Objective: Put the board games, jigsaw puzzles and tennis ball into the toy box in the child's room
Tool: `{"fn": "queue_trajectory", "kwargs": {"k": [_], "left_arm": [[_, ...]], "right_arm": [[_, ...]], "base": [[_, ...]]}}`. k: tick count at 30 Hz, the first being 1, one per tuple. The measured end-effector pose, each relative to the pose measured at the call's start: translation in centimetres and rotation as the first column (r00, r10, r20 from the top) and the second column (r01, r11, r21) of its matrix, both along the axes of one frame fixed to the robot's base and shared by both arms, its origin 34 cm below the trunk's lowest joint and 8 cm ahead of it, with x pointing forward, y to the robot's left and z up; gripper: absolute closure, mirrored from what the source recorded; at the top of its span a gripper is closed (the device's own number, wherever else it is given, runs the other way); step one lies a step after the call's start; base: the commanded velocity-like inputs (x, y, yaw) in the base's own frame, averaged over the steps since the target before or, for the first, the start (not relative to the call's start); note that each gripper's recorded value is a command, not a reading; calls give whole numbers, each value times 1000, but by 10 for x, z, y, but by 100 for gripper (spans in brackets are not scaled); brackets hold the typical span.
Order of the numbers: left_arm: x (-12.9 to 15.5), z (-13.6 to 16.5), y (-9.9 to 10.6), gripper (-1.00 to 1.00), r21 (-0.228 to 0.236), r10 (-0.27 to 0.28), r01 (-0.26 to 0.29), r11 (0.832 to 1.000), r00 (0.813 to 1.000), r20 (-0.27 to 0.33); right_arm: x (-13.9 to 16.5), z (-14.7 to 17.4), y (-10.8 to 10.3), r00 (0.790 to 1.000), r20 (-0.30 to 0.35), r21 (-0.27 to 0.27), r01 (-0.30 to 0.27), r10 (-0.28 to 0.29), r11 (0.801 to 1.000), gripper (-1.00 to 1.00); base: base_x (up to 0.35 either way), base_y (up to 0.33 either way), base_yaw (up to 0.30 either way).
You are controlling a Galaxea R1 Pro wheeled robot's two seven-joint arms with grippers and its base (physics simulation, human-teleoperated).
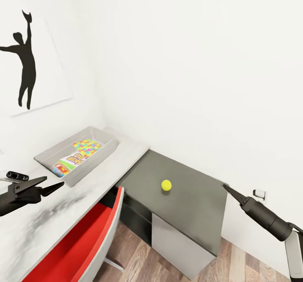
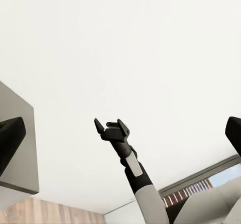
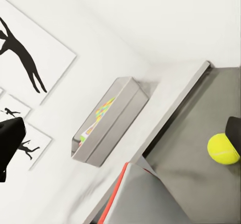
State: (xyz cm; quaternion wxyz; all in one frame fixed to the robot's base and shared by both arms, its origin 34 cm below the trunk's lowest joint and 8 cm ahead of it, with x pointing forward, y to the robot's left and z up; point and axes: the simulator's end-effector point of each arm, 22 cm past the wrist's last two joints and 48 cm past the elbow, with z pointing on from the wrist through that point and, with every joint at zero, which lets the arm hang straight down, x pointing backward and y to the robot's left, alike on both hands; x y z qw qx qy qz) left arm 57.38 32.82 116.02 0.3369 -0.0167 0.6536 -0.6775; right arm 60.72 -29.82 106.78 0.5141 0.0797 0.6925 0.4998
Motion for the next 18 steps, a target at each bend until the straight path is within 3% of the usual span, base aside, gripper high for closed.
{"fn": "queue_trajectory", "kwargs": {"k": [18], "left_arm": [[-4,12,-1,-100,-1,-3,3,1000,1000,28]], "right_arm": [[-2,13,-1,1000,26,1,1,-1,1000,-100]], "base": [[0,-27,-207]]}}
